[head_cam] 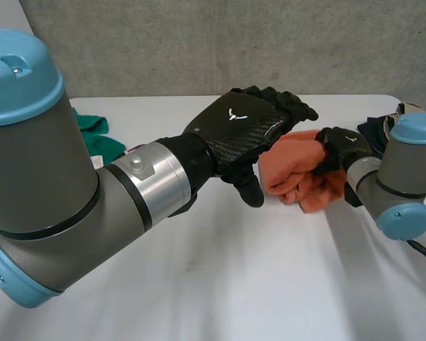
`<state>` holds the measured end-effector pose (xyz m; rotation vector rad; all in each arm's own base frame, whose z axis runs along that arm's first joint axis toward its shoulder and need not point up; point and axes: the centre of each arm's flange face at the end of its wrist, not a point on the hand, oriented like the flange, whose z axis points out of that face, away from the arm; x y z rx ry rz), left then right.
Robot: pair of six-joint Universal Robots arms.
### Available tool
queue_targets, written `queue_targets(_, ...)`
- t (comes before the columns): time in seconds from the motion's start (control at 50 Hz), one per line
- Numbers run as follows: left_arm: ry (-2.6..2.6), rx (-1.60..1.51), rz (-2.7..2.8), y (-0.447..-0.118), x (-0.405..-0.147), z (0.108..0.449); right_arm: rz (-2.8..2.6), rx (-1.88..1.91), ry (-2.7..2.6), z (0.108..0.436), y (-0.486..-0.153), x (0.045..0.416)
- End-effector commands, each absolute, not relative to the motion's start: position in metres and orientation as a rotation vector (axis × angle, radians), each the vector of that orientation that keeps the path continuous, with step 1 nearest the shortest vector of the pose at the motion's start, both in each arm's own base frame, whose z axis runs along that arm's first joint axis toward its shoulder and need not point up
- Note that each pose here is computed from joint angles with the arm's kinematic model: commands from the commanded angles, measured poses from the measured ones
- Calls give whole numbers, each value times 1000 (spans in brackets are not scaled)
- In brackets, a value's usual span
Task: Fold the laundry.
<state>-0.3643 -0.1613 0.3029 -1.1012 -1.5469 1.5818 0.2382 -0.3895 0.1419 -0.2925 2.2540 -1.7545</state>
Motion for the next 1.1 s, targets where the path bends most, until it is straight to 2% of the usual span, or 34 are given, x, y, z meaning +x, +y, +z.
queue_targets(0.02, -1571, -1100, 1570, -163, -361, 297, -1767, -395, 2393, 135, -393, 212)
queue_targets(0.16, -1580, -1089, 1575, -165, -358, 298, -1894, -600, 2417, 167, -387, 201)
queue_targets(0.24, -1576, -1081, 1587, -166, -355, 301, -1965, -951, 2359, 191, -369, 211)
queue_targets(0.34, -1576, -1078, 1594, -166, -353, 303, -1927, -1414, 2205, 190, -344, 225)
queue_targets(0.44, -1580, -1074, 1594, -166, -351, 303, -1872, -1648, 2043, 174, -327, 233)
queue_targets(0.54, -1589, -1079, 1580, -164, -351, 299, -1893, -1683, 2049, 154, -332, 233)
queue_targets(0.92, -1622, -1028, 1579, -173, -344, 297, -2112, -1684, 1931, 108, -360, 244)
queue_targets(1.0, -1628, -1016, 1578, -176, -342, 297, -2174, -1644, 1894, 116, -367, 248)
queue_targets(1.08, -1627, -1004, 1588, -178, -340, 300, -2306, -1519, 1829, 146, -380, 248)
queue_targets(1.1, -1623, -1001, 1591, -178, -340, 301, -2383, -1449, 1782, 167, -388, 247)
